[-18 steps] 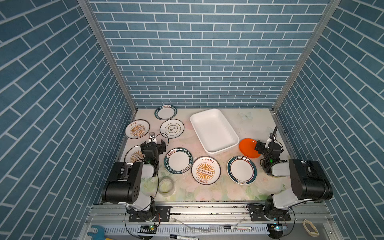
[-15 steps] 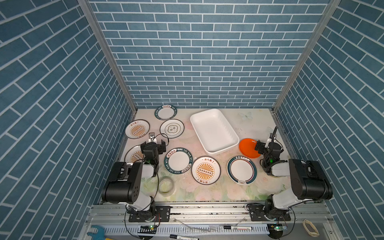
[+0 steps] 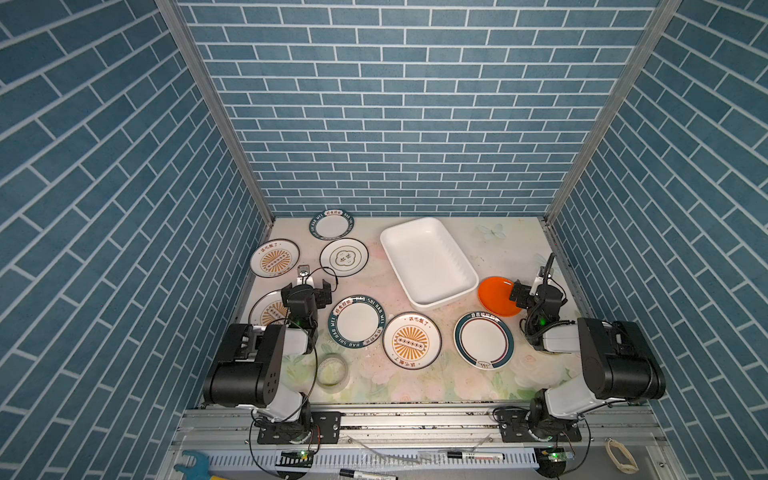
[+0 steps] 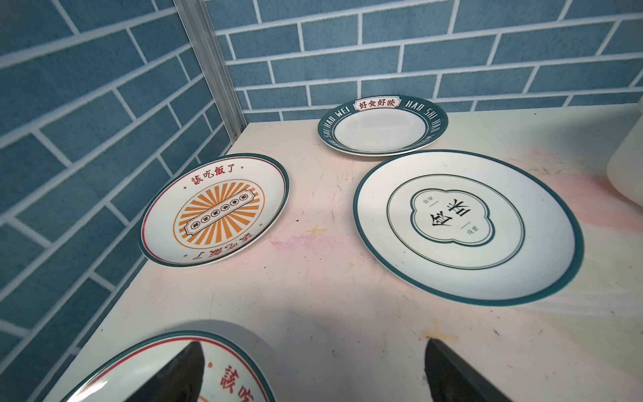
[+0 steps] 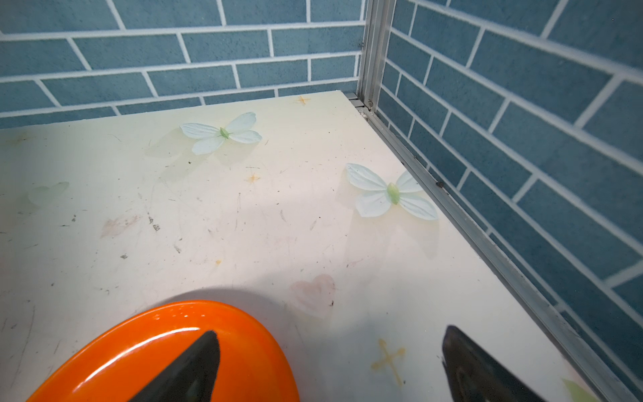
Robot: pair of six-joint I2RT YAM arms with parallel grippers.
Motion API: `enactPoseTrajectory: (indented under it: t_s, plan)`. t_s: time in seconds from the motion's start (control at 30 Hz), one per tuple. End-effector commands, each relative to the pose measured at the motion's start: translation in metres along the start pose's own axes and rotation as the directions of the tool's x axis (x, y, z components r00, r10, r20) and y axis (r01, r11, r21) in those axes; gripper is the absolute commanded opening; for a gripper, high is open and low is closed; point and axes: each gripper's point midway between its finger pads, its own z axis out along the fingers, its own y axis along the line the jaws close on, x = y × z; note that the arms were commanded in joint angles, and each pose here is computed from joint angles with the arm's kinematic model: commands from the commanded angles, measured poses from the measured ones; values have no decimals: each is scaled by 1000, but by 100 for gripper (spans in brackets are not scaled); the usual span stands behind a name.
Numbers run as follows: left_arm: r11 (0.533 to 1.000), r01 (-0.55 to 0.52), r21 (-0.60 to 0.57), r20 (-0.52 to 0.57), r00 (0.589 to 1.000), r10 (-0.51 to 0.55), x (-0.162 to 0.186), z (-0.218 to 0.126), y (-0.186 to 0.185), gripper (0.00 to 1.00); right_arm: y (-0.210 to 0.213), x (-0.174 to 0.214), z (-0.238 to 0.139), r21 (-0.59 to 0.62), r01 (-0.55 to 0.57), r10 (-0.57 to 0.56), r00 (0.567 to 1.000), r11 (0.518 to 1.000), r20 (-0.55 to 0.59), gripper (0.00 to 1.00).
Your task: Place the plates into the plastic bin on the countertop
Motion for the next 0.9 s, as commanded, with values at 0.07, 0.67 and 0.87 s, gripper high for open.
enactPoseTrajectory:
  t_s: [0.07,0.67,0.87]
  plan:
    - [1000,-7,9,9,1000,7,-5,3,-3,100,2,-6,1,-10,8,-8,1000,1000,17,99]
    - [1000,-6,9,11,1000,6,-5,2,-3,100,16,-22,0,-87,46,-50,998,995,-37,99]
    - [1000,-9,7,9,1000,9,-5,2,-3,100,31,-80,-34,-184,-85,68,993,979,-94,99]
